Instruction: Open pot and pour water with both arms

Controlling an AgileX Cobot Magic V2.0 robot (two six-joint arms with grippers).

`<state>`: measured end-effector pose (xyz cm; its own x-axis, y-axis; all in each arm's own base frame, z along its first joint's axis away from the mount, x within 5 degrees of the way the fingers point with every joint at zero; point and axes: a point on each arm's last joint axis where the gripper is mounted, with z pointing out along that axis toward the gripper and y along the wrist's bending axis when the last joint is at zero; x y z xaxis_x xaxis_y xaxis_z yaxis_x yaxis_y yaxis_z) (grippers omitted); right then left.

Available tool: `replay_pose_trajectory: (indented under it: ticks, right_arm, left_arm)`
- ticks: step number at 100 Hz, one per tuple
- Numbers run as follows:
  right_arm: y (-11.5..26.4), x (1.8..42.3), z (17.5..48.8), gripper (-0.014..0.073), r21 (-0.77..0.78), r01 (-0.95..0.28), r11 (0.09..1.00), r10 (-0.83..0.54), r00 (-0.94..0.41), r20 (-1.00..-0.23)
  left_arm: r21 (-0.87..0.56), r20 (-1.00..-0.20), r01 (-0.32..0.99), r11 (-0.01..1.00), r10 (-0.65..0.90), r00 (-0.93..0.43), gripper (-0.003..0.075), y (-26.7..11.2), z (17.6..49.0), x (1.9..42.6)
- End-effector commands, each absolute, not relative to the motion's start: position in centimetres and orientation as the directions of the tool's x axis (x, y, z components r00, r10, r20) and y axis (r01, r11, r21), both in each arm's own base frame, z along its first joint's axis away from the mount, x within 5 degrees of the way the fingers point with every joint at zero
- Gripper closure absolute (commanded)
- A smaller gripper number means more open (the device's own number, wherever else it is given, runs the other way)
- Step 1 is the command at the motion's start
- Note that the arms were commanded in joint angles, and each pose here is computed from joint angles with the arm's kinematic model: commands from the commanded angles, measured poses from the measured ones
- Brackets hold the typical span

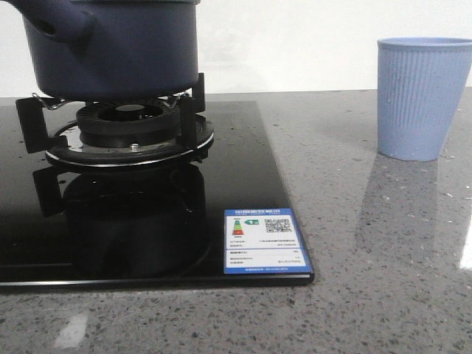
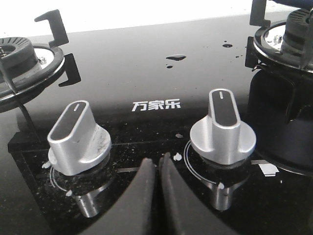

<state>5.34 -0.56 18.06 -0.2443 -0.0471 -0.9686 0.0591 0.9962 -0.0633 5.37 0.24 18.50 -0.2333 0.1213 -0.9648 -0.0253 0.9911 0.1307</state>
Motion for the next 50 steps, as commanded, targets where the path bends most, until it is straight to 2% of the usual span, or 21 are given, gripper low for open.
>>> replay_pose_trajectory:
  ticks: [1,10,14,23,30,41,50]
  right_arm:
    - [-0.6,5.4,17.7,0.0663,-0.112,0.063,0.992,-0.096,-0.214,-0.972]
    - [-0.6,5.6,18.7,0.0663,-0.209,0.062,0.976,-0.201,-0.112,-0.973]
    - [-0.5,5.6,19.2,0.0663,-0.212,0.059,0.976,-0.208,-0.057,-0.976]
    - [-0.1,5.6,20.7,0.0663,-0.191,0.047,0.98,-0.196,0.114,-0.974]
    - [0.2,5.4,21.8,0.0663,-0.175,0.037,0.984,-0.179,0.241,-0.954]
    - [0.3,4.9,23.3,0.0663,-0.031,-0.011,0.999,-0.024,0.404,-0.914]
    - [0.1,4.7,23.6,0.0663,0.129,-0.061,0.99,0.142,0.427,-0.893]
  left_arm:
    - [0.115,-0.983,-0.043,0.992,0.108,-0.148,0.074,0.3,18.9,5.4]
    - [0.116,-0.987,-0.049,0.992,0.109,-0.119,0.074,0.3,19.1,5.4]
    - [0.095,-0.992,-0.052,0.994,0.09,-0.089,0.074,0.3,19.4,5.4]
    - [-0.052,-0.998,-0.059,0.997,-0.05,0.041,0.074,0.3,20.5,5.5]
    - [-0.203,-0.971,-0.057,0.977,-0.194,0.138,0.074,0.5,21.3,5.4]
    - [-0.436,-0.881,-0.041,0.899,-0.418,0.22,0.074,0.9,21.8,5.3]
    - [-0.569,-0.804,-0.022,0.822,-0.55,0.225,0.074,1.0,21.8,5.3]
